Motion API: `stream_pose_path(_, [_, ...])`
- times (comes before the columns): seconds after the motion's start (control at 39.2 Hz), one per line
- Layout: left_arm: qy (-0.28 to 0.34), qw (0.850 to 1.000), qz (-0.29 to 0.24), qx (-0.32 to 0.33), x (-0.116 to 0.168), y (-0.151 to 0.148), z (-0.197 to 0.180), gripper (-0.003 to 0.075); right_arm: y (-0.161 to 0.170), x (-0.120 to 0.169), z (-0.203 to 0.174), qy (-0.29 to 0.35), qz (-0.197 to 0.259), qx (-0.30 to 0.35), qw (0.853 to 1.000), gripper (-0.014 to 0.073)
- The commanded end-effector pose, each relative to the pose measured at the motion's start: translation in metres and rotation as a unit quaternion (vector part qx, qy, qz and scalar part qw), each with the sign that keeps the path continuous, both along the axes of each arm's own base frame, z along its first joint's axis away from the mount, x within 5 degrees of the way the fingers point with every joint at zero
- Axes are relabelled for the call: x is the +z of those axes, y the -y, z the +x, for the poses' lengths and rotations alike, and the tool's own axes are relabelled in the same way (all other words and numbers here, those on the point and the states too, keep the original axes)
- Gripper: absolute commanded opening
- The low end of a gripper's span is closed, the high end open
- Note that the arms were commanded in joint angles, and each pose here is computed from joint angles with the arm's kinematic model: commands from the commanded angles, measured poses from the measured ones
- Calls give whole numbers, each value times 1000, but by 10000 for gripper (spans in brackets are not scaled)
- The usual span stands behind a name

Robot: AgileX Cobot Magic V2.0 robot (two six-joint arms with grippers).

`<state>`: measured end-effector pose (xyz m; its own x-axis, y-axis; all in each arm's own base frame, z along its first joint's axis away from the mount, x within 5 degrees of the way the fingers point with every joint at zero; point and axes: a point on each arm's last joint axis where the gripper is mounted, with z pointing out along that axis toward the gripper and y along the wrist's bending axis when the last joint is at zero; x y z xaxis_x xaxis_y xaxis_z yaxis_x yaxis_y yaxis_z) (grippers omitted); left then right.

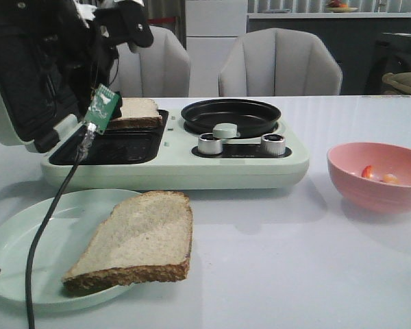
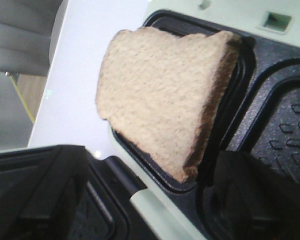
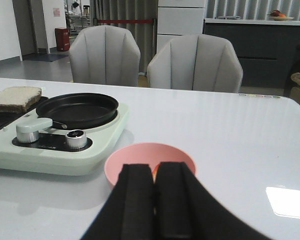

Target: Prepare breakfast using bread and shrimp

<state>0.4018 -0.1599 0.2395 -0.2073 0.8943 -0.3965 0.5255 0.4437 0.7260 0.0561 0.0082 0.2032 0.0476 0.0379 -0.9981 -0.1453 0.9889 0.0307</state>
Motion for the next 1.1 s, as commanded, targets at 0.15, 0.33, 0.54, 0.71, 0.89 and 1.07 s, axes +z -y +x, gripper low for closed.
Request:
stream_pose_path(0.15, [61, 987, -139, 55, 105, -11, -47, 564, 1, 14, -3, 58, 1, -3, 998, 142])
stream_pose_path(0.33, [70, 959, -264, 73, 155, -25, -88, 564, 1, 14, -3, 58, 1, -3, 998, 142])
stream_pose_path(0.54, [70, 936, -338, 67, 183, -63, -147, 564, 1, 14, -3, 58, 1, -3, 998, 142])
stream_pose_path(0.71, [74, 908, -398, 110, 179, -101, -195, 564, 1, 14, -3, 58, 1, -3, 998, 142])
stream_pose_path(0.89, [103, 889, -433, 104, 162, -119, -246, 564, 1, 14, -3, 58, 1, -3, 998, 142])
stream_pose_path(1.07, [137, 846, -510, 75, 136, -129, -295, 564, 1, 14, -3, 58, 1, -3, 998, 142])
